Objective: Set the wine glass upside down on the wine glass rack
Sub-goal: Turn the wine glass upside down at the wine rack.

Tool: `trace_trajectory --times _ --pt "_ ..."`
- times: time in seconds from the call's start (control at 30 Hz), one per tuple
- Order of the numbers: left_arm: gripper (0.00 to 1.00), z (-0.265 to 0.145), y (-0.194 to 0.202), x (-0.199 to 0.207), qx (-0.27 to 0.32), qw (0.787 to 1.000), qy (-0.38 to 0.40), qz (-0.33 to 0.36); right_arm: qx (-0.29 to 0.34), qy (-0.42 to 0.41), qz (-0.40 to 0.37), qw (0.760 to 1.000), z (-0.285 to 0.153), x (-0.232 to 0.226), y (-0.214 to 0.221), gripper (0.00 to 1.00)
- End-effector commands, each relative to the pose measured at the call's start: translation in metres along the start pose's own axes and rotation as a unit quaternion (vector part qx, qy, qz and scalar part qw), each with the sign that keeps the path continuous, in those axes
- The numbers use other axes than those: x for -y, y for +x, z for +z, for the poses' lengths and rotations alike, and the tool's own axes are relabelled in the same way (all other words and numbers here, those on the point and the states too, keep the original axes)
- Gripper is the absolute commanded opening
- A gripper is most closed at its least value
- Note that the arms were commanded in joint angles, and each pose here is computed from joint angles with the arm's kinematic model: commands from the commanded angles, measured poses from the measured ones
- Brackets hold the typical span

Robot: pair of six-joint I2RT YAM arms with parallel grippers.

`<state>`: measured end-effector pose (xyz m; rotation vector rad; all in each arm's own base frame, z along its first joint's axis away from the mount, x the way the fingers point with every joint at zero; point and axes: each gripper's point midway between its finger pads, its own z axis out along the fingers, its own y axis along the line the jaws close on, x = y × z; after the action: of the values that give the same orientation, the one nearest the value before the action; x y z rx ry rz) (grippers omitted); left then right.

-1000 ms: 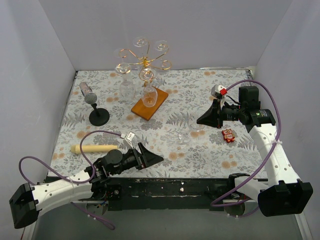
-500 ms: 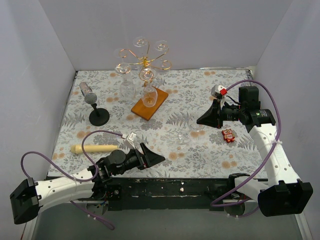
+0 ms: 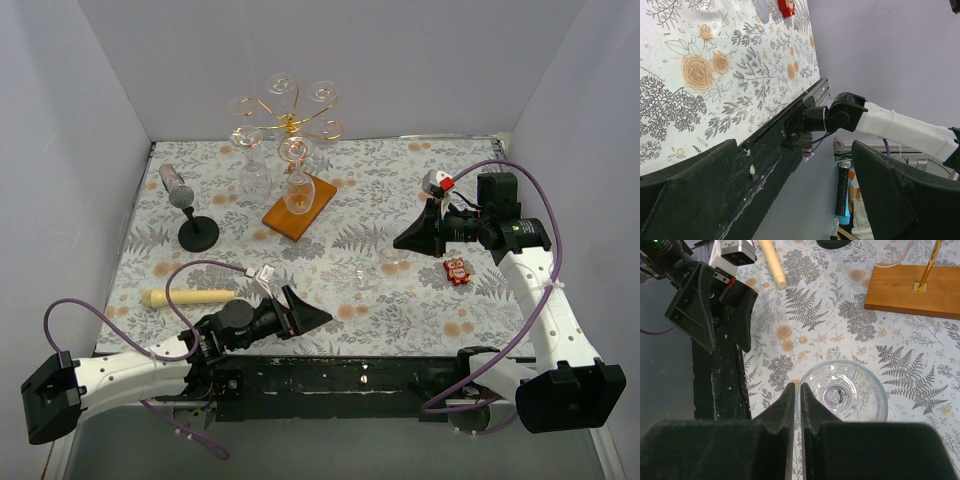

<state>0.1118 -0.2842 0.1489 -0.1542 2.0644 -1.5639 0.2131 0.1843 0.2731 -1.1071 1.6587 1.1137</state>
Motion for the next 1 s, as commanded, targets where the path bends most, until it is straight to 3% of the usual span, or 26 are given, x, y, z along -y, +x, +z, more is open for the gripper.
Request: trace_trajectory --times 0.0,0.97 --pt "0.98 0.002 -0.004 0.005 0.013 1.0 0.008 0.008 0.029 -0.02 -0.045 0.998 -0.005 -0.014 -0.023 0.01" --pt "0.98 0.016 -0.004 0.005 0.022 1.0 0.002 0.006 0.041 -0.03 -0.06 0.997 -0.009 -0.028 -0.031 0.01"
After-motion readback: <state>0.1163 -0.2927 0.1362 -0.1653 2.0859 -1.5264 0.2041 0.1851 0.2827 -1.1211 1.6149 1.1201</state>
